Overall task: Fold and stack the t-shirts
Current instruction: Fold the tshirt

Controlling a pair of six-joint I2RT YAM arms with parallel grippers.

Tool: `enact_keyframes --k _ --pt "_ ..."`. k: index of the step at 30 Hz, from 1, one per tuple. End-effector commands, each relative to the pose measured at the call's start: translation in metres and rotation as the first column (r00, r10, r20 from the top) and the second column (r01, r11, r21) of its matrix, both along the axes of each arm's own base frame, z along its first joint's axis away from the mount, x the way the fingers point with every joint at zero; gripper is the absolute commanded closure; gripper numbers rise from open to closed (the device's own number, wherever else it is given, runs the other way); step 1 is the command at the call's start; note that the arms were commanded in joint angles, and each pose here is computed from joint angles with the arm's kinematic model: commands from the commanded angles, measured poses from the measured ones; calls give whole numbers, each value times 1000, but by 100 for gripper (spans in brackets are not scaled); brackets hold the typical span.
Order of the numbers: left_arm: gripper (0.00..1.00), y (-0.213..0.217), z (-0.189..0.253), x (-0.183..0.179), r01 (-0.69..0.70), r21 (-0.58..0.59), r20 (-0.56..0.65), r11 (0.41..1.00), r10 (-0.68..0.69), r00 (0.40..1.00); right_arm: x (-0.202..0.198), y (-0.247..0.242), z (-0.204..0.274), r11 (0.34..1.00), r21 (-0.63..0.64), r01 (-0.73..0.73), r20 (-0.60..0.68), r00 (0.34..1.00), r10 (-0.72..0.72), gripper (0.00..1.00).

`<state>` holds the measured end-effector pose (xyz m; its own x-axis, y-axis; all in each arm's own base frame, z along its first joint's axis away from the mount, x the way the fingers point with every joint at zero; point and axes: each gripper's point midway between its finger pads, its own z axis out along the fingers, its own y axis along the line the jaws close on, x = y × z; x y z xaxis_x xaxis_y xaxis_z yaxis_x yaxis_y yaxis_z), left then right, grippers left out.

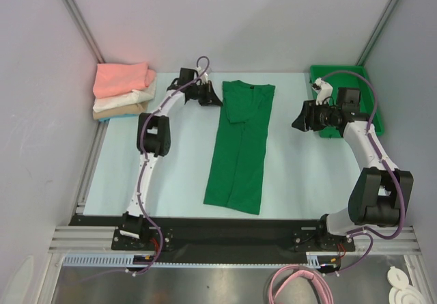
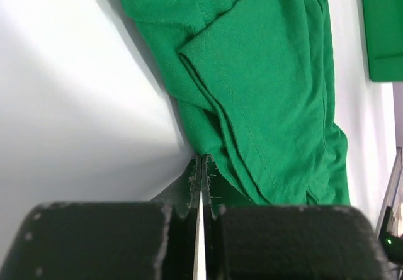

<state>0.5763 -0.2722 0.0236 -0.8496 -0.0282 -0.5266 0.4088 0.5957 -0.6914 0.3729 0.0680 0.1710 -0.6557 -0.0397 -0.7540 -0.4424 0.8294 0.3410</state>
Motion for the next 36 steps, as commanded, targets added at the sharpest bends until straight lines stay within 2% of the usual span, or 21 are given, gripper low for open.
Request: enact_keyframes --k 1,12,13,15,16,17,18,19,20,21,22,23,24,25,27,28,29,31,33,34,36 --pt "100 32 17 22 -89 31 57 996 87 995 4 -2 13 1000 -11 -9 66 998 10 44" --pt "100 43 33 22 -78 9 73 997 77 994 5 -4 9 1000 -19 -10 63 998 11 44" --pt "88 41 39 19 -55 -2 76 999 55 996 5 -4 9 1000 -18 -9 62 998 10 44" --pt "79 41 47 11 -36 10 79 999 35 996 6 -9 11 999 -34 25 64 998 -22 44" --pt "75 41 74 7 -29 1 107 1000 29 994 7 -12 12 998 -41 43 69 997 -40 44" --pt "65 41 87 -1 -16 -8 102 1000 17 995 8 -19 17 995 -57 86 90 993 -80 46" --pt "60 43 79 -19 -7 -7 54 1000 8 999 8 -22 19 993 -54 109 96 990 -104 49" --pt "58 45 124 -30 -2 -21 123 1000 4 992 10 -26 27 988 -28 150 118 982 -146 49" --pt "53 47 140 -35 -2 -21 185 1000 6 983 5 -35 19 980 -3 199 96 976 -197 46" --pt "50 53 120 -58 -9 1 135 1000 9 991 2 -40 26 973 31 230 113 966 -233 30" --pt "43 57 158 -70 -15 1 224 1000 14 975 3 -43 32 954 113 277 97 953 -288 20" --pt "42 62 144 -89 -9 31 198 999 2 980 -3 -49 31 941 189 281 65 953 -297 12" --pt "41 64 148 -100 -2 40 197 999 -6 980 -10 -46 22 927 256 274 17 957 -288 11" --pt "39 67 161 -120 10 43 185 999 -17 983 -8 -46 27 911 321 258 41 958 -285 16" --pt "38 72 145 -154 45 37 90 998 -48 995 -18 -44 16 816 463 347 -126 937 -327 27" --pt "37 73 148 -175 67 20 37 998 -68 997 -19 -37 8 797 505 332 -180 943 -279 30" --pt "36 75 143 -189 87 23 7 996 -87 996 -31 -19 10 776 575 261 -235 961 -149 32" --pt "37 79 124 -227 114 16 -84 993 -112 990 -50 11 -8 740 637 218 -356 934 31 33" --pt "39 87 91 -261 113 43 -169 993 -104 980 -65 31 -16 741 647 178 -394 911 126 37" --pt "40 93 87 -263 88 90 -134 992 -75 988 -76 39 -28 742 637 210 -459 876 146 38" --pt "42 101 63 -286 82 131 -183 988 -57 982 -91 49 -40 763 618 192 -477 863 169 40"
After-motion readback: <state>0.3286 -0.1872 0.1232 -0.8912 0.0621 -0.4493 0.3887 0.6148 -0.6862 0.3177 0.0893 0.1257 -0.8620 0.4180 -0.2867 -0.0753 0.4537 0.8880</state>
